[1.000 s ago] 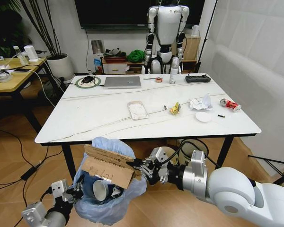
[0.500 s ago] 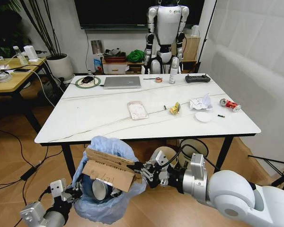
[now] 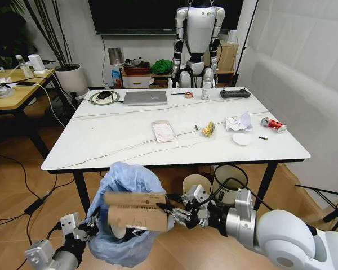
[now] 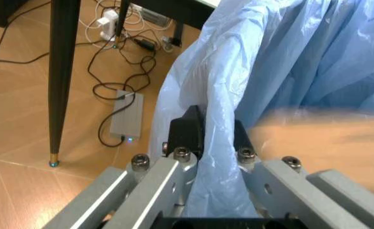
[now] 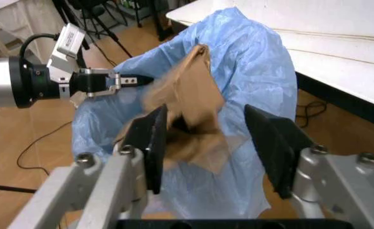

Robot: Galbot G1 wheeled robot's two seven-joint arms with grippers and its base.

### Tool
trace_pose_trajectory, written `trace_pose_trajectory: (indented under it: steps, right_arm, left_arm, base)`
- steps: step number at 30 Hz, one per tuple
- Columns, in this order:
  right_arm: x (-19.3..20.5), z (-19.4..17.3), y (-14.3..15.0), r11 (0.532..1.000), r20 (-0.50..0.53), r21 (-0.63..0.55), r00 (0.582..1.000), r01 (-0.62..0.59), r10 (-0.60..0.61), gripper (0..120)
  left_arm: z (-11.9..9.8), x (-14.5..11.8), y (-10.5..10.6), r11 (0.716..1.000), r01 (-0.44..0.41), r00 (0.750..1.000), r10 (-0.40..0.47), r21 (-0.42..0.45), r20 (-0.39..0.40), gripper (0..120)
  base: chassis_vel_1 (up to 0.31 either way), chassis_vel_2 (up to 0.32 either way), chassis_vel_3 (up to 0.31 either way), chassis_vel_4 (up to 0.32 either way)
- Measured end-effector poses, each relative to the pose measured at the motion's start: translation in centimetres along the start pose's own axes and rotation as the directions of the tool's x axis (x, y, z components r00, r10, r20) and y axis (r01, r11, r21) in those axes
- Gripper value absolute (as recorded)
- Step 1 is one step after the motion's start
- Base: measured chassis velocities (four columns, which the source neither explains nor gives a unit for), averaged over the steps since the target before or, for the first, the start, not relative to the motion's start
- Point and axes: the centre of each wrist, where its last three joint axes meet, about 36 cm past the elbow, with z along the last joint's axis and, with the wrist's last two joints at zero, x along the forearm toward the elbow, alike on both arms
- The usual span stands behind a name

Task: Pick up the trash bin and place the trash from the table into it.

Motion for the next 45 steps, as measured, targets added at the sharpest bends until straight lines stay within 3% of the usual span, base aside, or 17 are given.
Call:
trace_pose_trajectory:
  steps: [2, 8, 15, 25, 29, 40, 45]
  right_arm:
    - [0.1, 0.0, 0.0, 1.000, -0.001, 0.000, 1.000, -0.002, 0.002, 52]
    - [0.4, 0.1, 0.1, 1.000, -0.006, 0.004, 1.000, -0.010, 0.010, 79]
    - [0.6, -0.4, -0.1, 1.000, 0.009, 0.016, 1.000, -0.019, 0.019, 99]
    - [1.4, -1.4, -2.6, 0.992, 0.072, 0.028, 0.990, -0.124, 0.122, 100]
    - [3.0, -2.2, -4.4, 0.974, 0.145, 0.024, 0.965, -0.225, 0.219, 100]
    - [3.4, -2.8, -5.5, 0.955, 0.220, -0.021, 0.930, -0.296, 0.294, 100]
    - [2.4, -2.2, -8.1, 0.903, 0.262, -0.095, 0.865, -0.418, 0.428, 100]
  left_arm:
    - [0.0, 0.0, 0.0, 1.000, 0.000, 1.000, 0.000, 0.001, 0.000, 1]
    - [0.1, 0.0, -0.2, 1.000, -0.001, 1.000, 0.001, 0.001, 0.000, 1]
    - [0.2, 0.0, -0.2, 1.000, -0.002, 1.000, 0.002, 0.000, 0.000, 1]
    - [1.7, -0.9, 1.4, 0.997, 0.074, 0.995, -0.074, 0.007, -0.060, 1]
    - [2.1, -0.9, 1.5, 0.990, 0.143, 0.984, -0.141, 0.002, -0.110, 1]
    - [0.9, -1.0, 1.4, 0.994, 0.107, 0.991, -0.104, 0.025, -0.089, 1]
    - [1.3, -0.8, 1.2, 0.995, 0.097, 0.991, -0.094, 0.027, -0.095, 1]
  base:
    - [0.000, 0.000, 0.000, 0.000]
    - [0.000, 0.000, 0.000, 0.000]
    - [0.000, 0.000, 0.000, 0.000]
    - [0.000, 0.000, 0.000, 0.000]
    - [0.000, 0.000, 0.000, 0.000]
    - [0.000, 0.000, 0.000, 0.000]
    - [0.000, 0.000, 0.000, 0.000]
